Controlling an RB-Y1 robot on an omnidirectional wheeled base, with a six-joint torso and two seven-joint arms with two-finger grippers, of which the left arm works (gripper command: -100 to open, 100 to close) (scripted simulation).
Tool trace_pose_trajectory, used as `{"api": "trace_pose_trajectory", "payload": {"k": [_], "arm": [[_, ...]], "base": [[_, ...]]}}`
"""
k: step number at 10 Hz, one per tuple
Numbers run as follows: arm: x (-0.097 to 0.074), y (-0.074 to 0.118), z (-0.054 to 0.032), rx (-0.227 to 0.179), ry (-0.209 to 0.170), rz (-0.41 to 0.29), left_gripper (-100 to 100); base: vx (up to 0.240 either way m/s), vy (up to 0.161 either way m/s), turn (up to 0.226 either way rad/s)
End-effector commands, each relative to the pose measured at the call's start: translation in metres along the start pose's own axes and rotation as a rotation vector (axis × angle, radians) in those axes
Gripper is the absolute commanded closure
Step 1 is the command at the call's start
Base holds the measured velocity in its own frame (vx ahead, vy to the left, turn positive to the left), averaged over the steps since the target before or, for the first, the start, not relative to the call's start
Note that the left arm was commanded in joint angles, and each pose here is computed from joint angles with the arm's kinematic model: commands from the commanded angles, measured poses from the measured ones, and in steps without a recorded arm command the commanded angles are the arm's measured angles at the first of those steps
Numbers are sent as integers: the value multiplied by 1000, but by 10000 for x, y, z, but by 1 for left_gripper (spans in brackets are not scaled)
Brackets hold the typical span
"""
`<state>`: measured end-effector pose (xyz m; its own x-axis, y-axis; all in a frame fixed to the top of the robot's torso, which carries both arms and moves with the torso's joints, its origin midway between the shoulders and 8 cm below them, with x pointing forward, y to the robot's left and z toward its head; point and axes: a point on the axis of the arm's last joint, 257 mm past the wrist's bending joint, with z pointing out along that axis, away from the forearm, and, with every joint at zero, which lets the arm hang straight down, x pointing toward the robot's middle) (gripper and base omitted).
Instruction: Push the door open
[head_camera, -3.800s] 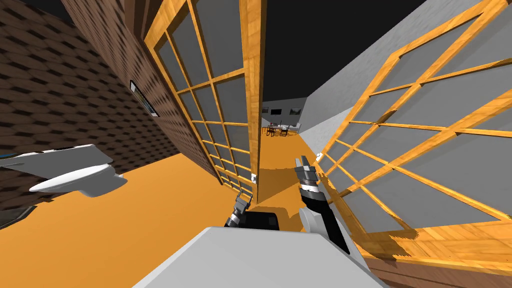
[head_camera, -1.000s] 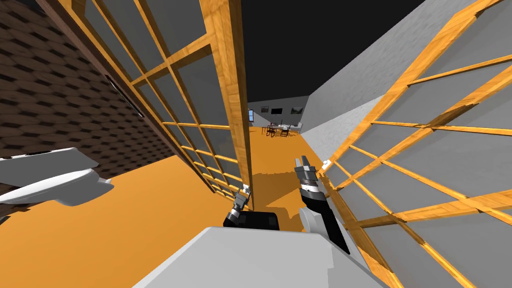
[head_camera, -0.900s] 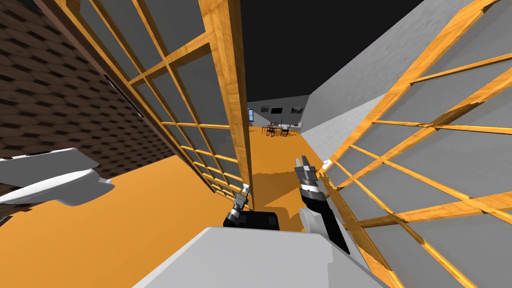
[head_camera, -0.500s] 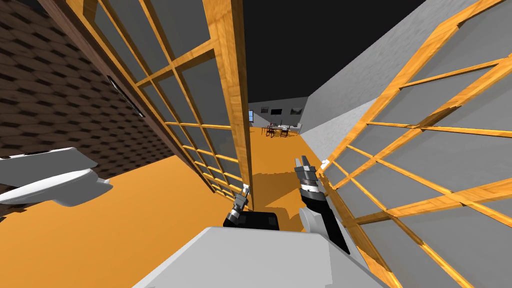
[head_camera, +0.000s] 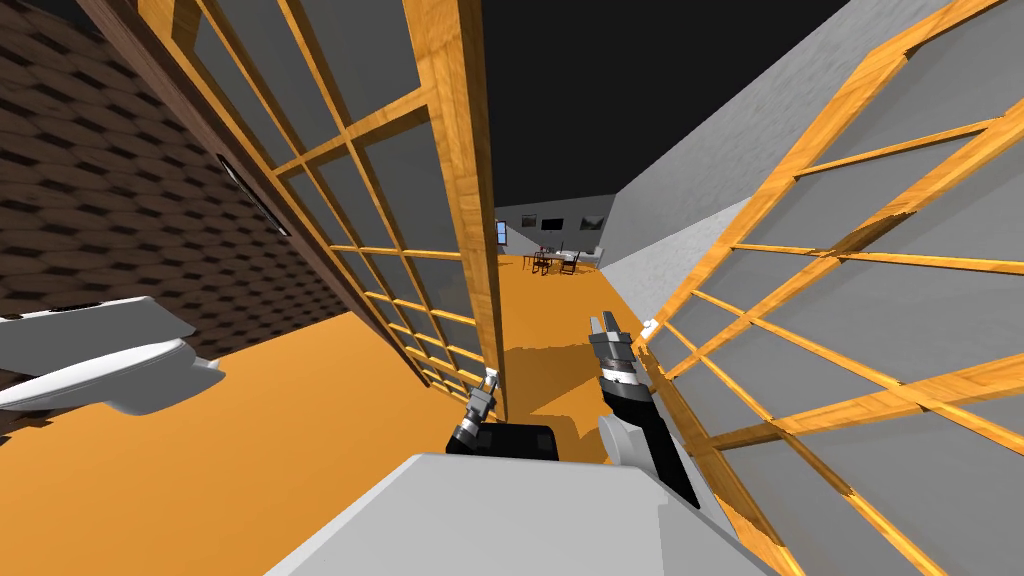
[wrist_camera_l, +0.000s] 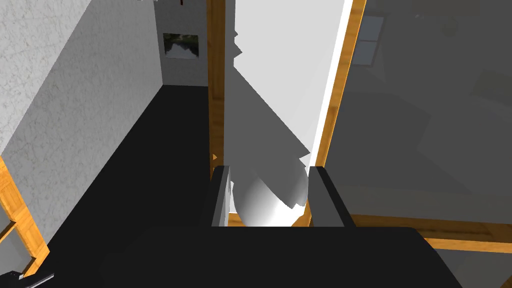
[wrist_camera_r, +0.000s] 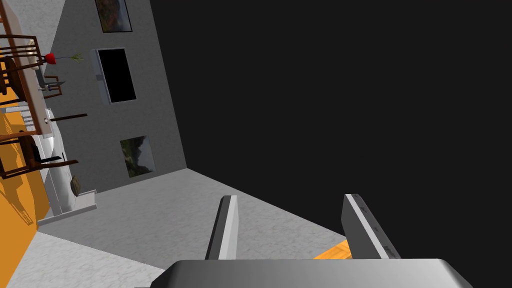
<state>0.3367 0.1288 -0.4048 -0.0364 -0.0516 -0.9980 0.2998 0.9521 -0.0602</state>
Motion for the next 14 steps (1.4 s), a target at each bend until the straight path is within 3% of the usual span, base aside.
{"api": "trace_pose_trajectory", "payload": {"k": [1,14], "arm": [[-15,51,20,-7,-7,-47,100],[-21,334,115,-56,-31,-404,100]], "base": [[19,-14,-6],[24,-17,-9]]}}
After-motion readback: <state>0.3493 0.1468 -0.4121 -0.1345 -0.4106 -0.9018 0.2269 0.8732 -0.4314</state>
